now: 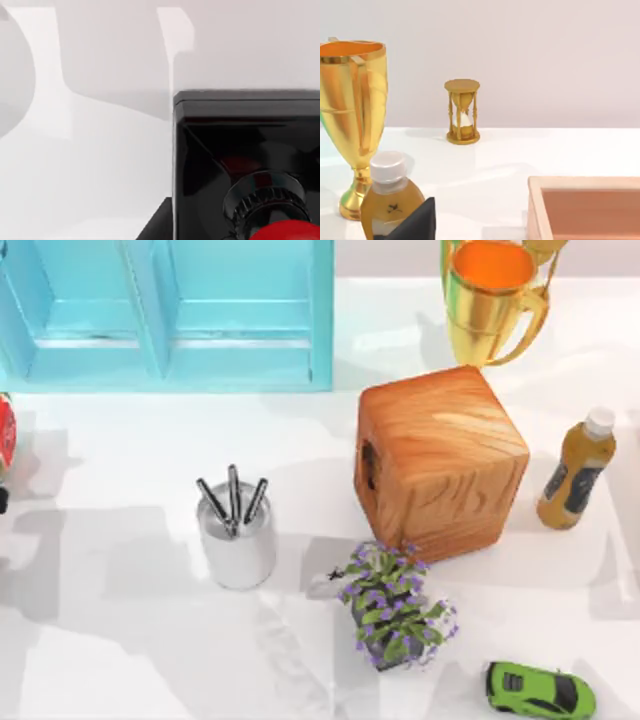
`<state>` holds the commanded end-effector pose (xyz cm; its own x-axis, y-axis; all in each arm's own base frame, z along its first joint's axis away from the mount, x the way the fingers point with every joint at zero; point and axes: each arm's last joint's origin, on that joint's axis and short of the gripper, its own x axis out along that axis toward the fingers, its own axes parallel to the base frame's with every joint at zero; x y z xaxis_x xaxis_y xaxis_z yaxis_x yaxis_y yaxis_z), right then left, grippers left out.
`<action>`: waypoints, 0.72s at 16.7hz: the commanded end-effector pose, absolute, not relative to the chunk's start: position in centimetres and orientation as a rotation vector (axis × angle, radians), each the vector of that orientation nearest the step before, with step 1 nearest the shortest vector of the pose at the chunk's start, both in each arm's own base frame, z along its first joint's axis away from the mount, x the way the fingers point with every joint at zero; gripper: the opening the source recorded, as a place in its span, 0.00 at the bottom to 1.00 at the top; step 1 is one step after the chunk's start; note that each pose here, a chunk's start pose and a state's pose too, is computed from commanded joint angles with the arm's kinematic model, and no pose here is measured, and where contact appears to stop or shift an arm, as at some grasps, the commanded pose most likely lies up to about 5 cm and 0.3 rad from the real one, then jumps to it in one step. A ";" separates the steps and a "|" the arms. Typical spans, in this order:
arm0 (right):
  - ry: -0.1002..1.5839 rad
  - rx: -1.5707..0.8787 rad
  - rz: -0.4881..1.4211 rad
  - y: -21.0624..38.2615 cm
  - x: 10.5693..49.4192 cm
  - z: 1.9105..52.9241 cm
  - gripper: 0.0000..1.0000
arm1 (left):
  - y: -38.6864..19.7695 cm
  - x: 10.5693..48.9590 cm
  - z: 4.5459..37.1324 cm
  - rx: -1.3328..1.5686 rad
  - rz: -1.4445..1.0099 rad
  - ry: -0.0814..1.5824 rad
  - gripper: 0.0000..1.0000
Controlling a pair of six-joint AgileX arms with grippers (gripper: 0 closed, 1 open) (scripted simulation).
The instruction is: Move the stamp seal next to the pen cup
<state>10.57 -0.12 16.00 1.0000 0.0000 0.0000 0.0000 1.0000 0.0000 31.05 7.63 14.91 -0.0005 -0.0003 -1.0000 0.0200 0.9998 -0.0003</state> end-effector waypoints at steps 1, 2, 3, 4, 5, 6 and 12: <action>0.000 0.000 0.000 -0.1 10.6 16.0 1.00 | 7.6 31.0 14.9 0.015 -0.016 1.571 0.40; 0.000 0.000 0.000 -0.1 10.6 16.0 1.00 | 7.6 31.0 14.9 0.015 -0.016 1.571 0.32; 0.000 0.000 0.000 -0.1 10.6 16.0 1.00 | 7.6 31.0 14.9 0.015 -0.016 1.571 0.25; 0.000 0.000 0.000 -0.1 10.6 16.0 1.00 | 7.6 31.0 14.9 0.015 -0.016 1.571 0.17; 0.000 0.000 0.000 -0.1 10.6 16.0 1.00 | 7.6 31.0 14.9 0.015 -0.016 1.571 0.10; 0.000 0.000 0.000 -0.1 10.6 16.0 1.00 | 7.6 31.0 14.9 0.015 -0.016 1.571 0.02; 0.000 0.000 0.000 -0.1 10.6 16.0 1.00 | 7.6 31.0 14.9 0.015 -0.016 1.571 0.00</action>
<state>10.57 -0.12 16.00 1.0000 0.0000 0.0000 0.0000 1.0000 0.0000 31.05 7.63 14.91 -0.0005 -0.0003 -1.0000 0.0200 0.9998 -0.0003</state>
